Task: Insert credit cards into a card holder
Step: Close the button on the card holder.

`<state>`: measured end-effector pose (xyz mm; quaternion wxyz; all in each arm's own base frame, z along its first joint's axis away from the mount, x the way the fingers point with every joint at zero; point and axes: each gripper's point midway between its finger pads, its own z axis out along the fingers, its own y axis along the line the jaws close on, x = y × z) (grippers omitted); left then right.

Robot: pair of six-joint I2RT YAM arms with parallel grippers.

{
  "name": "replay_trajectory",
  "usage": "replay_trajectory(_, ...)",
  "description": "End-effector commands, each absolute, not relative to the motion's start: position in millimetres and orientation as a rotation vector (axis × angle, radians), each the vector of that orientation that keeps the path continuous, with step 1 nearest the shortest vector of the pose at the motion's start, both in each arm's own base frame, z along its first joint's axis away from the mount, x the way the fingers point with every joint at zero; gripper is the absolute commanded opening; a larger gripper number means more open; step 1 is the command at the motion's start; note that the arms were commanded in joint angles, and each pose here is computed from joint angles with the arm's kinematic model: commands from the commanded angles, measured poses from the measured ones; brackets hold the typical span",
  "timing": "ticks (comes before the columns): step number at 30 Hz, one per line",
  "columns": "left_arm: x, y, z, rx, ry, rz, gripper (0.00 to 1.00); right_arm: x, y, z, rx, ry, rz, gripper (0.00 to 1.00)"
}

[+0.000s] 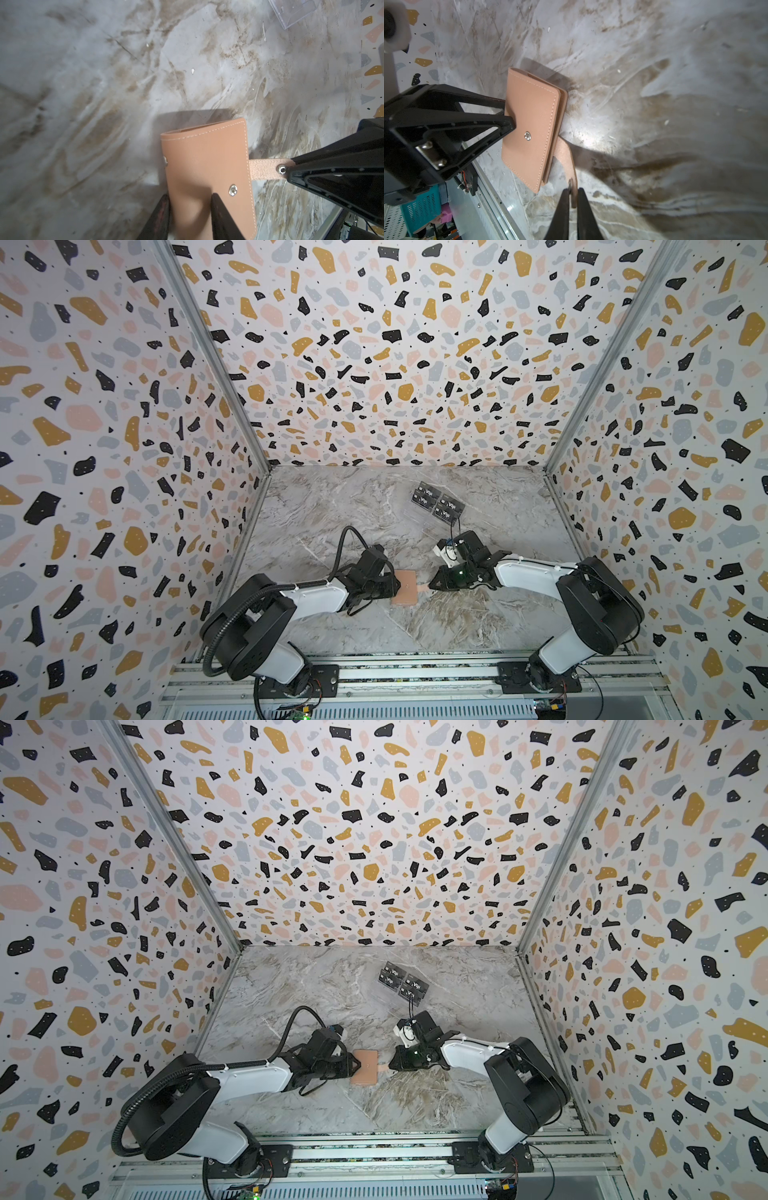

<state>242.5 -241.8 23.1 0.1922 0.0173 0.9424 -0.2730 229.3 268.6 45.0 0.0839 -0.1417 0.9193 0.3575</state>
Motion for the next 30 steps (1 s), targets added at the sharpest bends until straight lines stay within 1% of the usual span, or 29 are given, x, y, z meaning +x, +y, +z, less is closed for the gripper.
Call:
replay_trajectory(1,199,-191,-29,-0.007,2.899,-0.469,0.36,229,269,50,-0.433,2.718,1.091,0.09)
replay_trajectory(6,199,-191,-28,-0.007,2.895,-0.469,0.36,231,275,54,-0.466,2.695,1.122,0.0)
replay_trajectory(17,203,-194,-22,-0.004,2.882,-0.477,0.36,237,302,74,-0.569,2.608,1.245,0.0)
replay_trajectory(26,203,-195,-21,-0.01,2.875,-0.485,0.36,240,330,72,-0.65,2.599,1.288,0.0)
replay_trajectory(30,204,-196,-21,-0.01,2.875,-0.49,0.36,240,336,66,-0.692,2.626,1.263,0.0)
